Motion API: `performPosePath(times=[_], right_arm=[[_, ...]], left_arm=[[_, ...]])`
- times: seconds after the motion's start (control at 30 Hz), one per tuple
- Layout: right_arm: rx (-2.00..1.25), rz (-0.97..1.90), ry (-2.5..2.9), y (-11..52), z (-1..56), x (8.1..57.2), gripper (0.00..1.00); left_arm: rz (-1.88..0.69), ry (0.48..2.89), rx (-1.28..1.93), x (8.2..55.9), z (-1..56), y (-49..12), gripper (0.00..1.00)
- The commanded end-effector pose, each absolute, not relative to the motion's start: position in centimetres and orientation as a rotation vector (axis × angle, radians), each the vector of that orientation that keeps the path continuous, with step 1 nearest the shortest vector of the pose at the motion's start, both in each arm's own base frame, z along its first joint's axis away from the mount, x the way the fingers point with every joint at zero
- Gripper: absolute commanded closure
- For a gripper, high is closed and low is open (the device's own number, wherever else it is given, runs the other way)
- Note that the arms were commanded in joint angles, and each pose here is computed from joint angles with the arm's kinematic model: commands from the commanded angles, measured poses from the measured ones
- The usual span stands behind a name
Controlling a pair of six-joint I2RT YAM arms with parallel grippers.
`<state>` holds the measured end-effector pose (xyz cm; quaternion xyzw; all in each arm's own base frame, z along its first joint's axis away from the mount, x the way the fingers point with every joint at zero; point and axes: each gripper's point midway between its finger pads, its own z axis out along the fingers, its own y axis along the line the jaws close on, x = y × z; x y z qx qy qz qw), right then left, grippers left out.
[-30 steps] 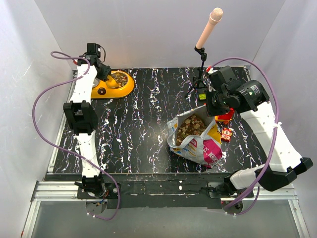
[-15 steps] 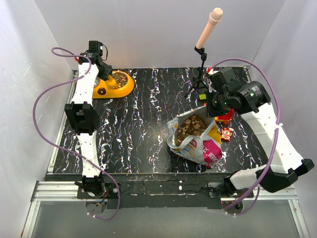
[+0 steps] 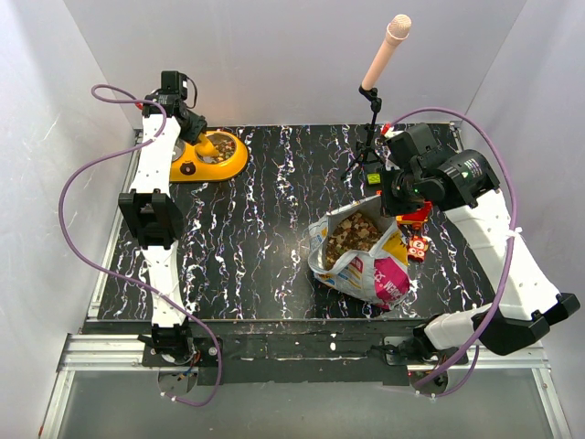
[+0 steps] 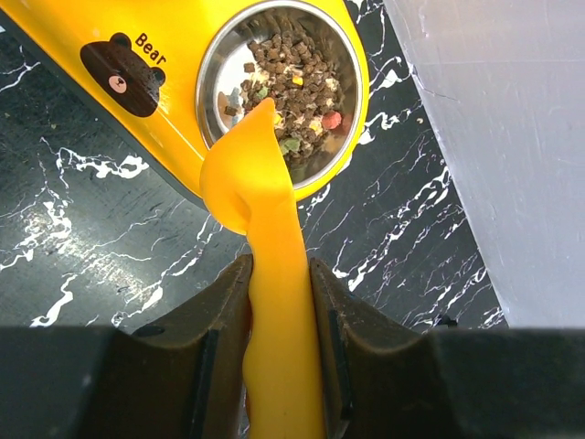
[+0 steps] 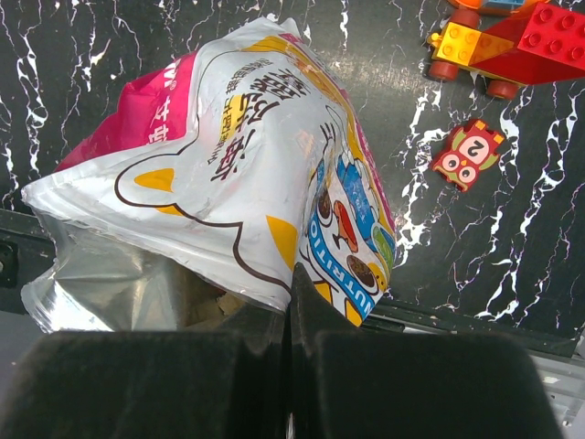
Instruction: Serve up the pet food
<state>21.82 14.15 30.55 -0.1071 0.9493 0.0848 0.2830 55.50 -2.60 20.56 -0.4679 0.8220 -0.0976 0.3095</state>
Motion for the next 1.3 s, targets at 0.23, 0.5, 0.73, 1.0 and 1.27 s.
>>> performPosePath(times=[0.23,0.5,0.73,1.0,1.27], right_arm=[[-0.146,0.474,2.216,17.3,38.3,25.6,0.99],[-0.006,0.505,2.155,18.7,41.5,29.5,0.99],[0.067,0.531,2.125,18.3,43.6,31.9,0.99],[0.016,0.668,2.149,21.0,38.7,30.9,0.99],[-0.150,0.800,2.201,24.8,38.5,27.7,0.99]], left_arm=[[-0.736,2.029,-1.151,53.2,29.2,-6.3,1.00],[-1.231,1.817,-0.913,45.4,39.1,-10.9,1.00],[-1.520,1.814,-0.693,33.1,44.9,-14.6,1.00],[-1.690,1.982,-0.578,20.4,43.3,-18.0,1.00],[-1.566,2.185,-0.679,16.5,37.8,-17.3,1.00]])
